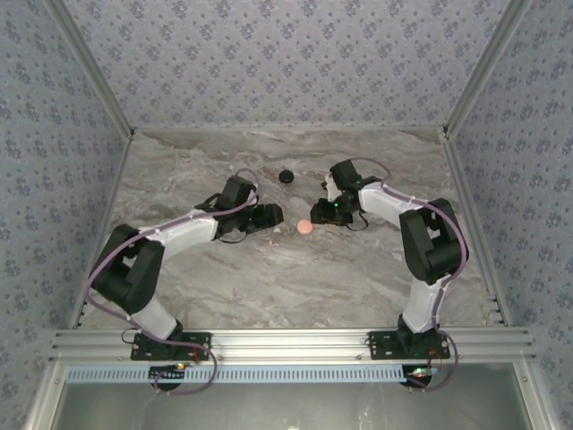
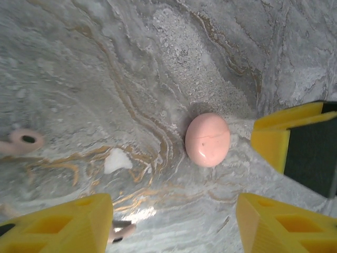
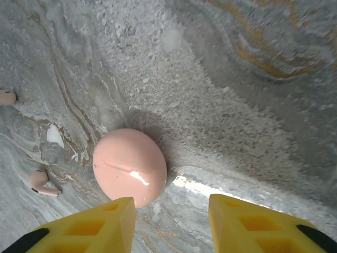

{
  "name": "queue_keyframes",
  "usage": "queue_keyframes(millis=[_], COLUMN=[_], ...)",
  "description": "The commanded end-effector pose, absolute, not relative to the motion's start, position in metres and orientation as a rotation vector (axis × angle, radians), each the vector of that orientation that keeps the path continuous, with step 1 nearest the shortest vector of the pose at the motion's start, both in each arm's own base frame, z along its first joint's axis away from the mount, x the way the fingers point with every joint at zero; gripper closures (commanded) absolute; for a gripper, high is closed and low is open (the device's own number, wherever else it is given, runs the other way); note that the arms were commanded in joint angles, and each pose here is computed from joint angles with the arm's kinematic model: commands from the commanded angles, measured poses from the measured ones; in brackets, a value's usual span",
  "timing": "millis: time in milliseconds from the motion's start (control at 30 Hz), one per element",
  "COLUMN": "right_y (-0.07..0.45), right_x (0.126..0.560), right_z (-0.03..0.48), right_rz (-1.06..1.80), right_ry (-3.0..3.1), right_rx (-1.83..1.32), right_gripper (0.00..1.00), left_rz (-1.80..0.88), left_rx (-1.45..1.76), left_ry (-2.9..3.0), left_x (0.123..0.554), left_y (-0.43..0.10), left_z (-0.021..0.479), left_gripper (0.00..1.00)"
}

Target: Insert wireless bluetooth earbuds into charging case

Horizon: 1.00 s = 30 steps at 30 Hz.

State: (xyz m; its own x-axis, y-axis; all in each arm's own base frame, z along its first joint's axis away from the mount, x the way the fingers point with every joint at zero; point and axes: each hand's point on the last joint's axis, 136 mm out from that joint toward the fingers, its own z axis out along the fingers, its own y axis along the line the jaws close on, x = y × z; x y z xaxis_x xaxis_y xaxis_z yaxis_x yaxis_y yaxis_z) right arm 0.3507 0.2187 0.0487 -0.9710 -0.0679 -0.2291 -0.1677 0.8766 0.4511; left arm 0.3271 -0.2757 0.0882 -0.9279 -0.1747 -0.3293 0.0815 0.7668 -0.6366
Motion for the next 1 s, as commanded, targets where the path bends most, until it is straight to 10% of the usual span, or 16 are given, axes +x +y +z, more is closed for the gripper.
queue_keyframes(millis=[0, 967], right_y=[0.224, 0.236], right_x=[0.347, 0.36], right_z=[0.047, 0.039], right_rz=[0.815, 1.046], right_ry=[2.823, 2.805], right_rx=[-0.163, -0.117], right_gripper=[0.6, 0.74], left_rz=[-1.08, -1.139], left_rx=[-0.09, -0.087], left_ry=[2.528, 2.646], left_x=[0.341, 0.341], left_y=[-0.302, -0.346], left_z=[0.099, 0.053], left_gripper=[0.38, 0.52])
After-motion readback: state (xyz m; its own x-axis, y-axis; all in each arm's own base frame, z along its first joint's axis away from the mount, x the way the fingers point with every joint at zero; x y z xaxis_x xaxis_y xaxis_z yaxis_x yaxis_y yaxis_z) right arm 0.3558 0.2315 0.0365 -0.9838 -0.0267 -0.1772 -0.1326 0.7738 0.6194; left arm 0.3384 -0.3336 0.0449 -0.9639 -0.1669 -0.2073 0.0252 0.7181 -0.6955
